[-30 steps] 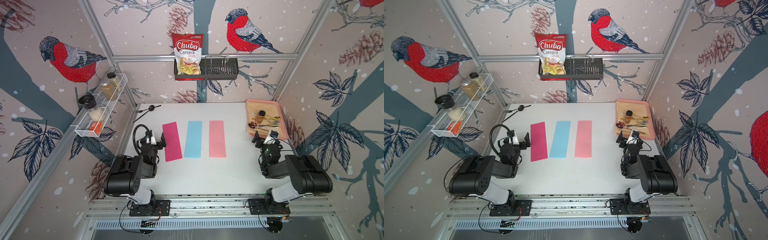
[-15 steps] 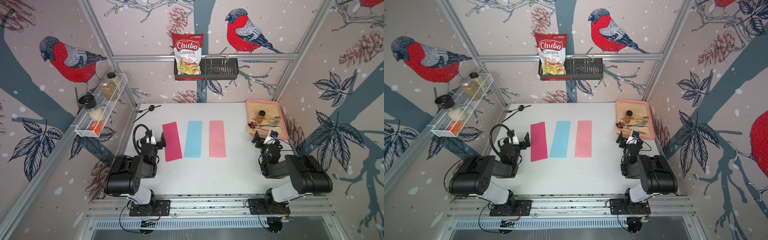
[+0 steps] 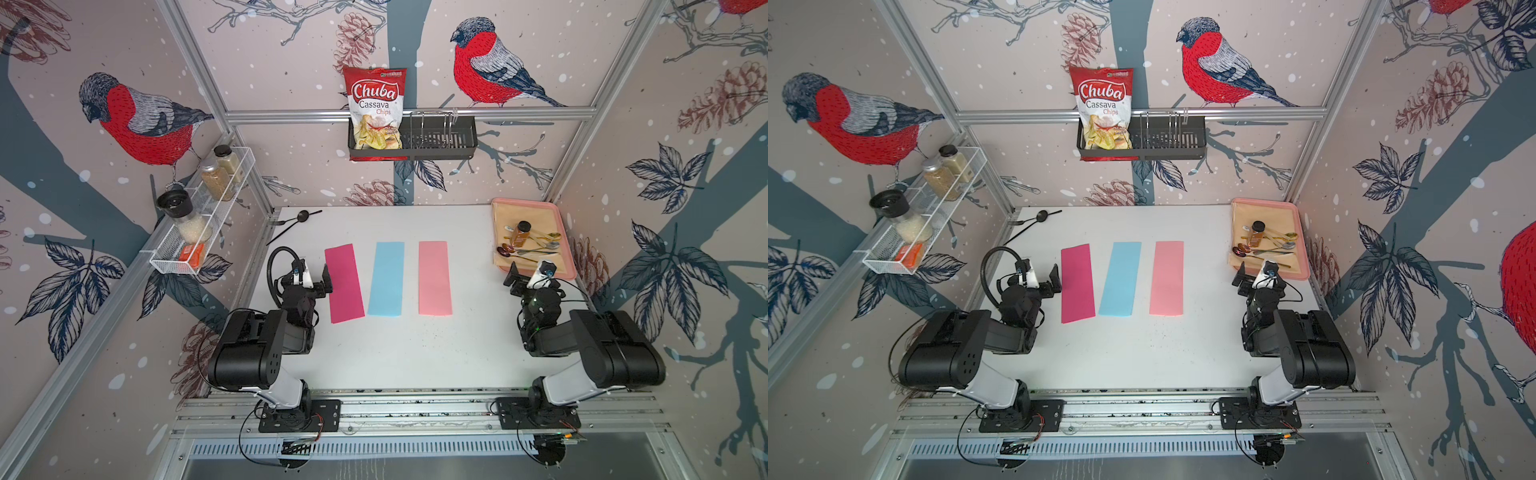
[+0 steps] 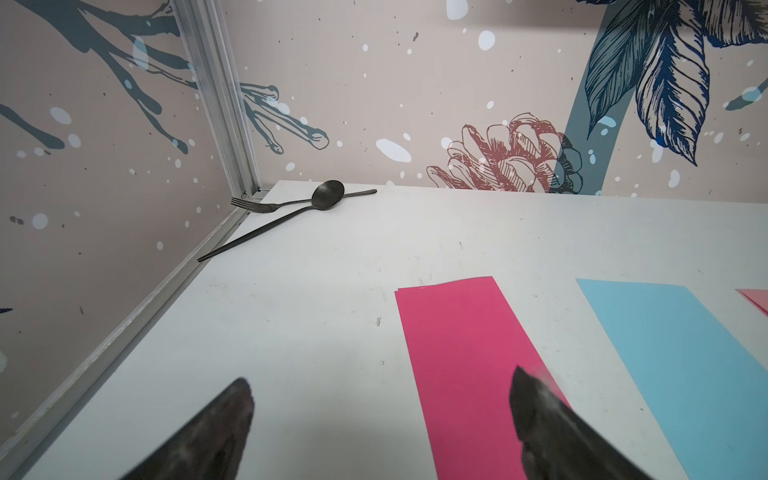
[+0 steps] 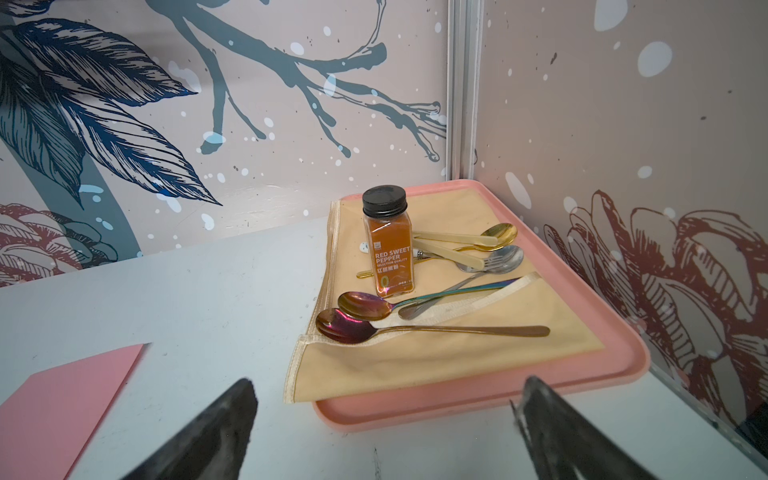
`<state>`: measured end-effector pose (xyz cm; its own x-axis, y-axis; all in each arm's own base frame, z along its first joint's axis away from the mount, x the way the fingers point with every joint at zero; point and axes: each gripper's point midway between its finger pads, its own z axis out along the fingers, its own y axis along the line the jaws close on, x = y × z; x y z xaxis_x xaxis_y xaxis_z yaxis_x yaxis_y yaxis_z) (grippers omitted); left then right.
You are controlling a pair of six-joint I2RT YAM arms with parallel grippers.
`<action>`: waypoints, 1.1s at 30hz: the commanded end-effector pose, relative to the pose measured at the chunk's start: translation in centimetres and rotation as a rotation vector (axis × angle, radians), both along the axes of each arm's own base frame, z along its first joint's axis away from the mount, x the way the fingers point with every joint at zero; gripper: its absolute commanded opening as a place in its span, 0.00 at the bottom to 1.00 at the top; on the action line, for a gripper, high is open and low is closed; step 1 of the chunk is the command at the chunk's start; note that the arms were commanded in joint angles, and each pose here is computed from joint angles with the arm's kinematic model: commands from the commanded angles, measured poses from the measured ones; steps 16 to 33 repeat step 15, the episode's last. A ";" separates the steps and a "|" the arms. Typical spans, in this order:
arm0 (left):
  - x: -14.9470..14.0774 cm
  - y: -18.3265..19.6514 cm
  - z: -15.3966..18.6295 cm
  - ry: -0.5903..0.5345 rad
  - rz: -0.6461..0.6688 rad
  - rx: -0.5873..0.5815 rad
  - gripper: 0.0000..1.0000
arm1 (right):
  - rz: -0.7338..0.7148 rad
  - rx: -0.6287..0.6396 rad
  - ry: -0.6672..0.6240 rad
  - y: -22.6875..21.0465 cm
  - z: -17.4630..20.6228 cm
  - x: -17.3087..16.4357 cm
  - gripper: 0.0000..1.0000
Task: Fold the rectangular paper in half along the long edge
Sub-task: Reset both arms
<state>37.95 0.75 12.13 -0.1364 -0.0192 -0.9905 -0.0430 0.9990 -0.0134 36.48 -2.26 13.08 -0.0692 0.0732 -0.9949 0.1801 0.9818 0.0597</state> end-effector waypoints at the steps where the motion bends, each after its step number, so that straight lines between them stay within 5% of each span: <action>1: 0.2 0.3 0.5 -0.016 0.018 0.021 0.98 | 0.001 -0.010 -0.008 0.0 0.2 0.1 1.00; 33: -0.1 0.2 0.8 -0.032 0.010 0.017 0.98 | 0.000 -0.009 -0.009 0.0 0.3 0.1 1.00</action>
